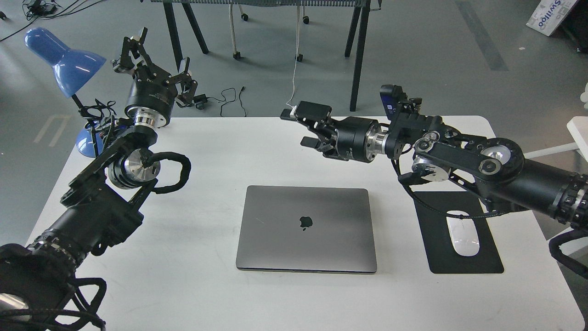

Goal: Close notebook with right arm

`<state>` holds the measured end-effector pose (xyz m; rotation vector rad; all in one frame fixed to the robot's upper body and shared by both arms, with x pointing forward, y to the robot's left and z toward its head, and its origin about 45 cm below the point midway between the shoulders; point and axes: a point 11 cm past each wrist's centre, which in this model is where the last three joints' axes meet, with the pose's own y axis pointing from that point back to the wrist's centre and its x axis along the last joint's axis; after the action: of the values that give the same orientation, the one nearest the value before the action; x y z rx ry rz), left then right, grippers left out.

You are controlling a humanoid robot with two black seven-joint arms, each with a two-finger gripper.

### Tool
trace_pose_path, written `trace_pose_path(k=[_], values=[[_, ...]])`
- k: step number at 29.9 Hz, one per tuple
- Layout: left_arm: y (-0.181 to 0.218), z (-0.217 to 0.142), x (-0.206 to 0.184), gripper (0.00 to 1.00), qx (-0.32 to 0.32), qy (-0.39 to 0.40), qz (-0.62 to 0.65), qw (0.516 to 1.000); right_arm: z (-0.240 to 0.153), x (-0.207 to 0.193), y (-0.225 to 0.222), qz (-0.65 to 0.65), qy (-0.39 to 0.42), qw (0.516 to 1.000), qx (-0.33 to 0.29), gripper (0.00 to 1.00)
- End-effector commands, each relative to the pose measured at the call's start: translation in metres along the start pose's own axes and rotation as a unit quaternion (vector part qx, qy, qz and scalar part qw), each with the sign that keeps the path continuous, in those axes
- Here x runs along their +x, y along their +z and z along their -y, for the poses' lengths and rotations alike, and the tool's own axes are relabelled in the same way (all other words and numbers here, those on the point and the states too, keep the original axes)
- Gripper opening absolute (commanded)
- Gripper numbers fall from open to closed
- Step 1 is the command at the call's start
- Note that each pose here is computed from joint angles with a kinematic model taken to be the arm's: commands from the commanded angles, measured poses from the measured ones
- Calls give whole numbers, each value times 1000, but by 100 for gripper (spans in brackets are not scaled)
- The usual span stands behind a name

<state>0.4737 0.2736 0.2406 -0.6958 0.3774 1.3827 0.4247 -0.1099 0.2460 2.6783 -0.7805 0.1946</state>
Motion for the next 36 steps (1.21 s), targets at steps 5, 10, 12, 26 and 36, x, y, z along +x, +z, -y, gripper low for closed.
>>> trace_pose_path(k=[5, 10, 12, 26, 36], values=[[0, 0, 0, 100, 0, 0, 0, 1000, -33, 102, -25, 114, 201, 967, 104, 100], [0, 0, 0, 100, 0, 0, 0, 1000, -49, 127, -30, 209, 248, 932, 162, 100], [0, 0, 0, 100, 0, 0, 0, 1000, -53, 128, -25, 248, 253, 919, 176, 100], [-1, 0, 0, 100, 0, 0, -1, 1000, -81, 116, 1, 379, 250, 852, 260, 100], [0, 0, 0, 100, 0, 0, 0, 1000, -96, 104, 4, 393, 199, 840, 319, 100]])
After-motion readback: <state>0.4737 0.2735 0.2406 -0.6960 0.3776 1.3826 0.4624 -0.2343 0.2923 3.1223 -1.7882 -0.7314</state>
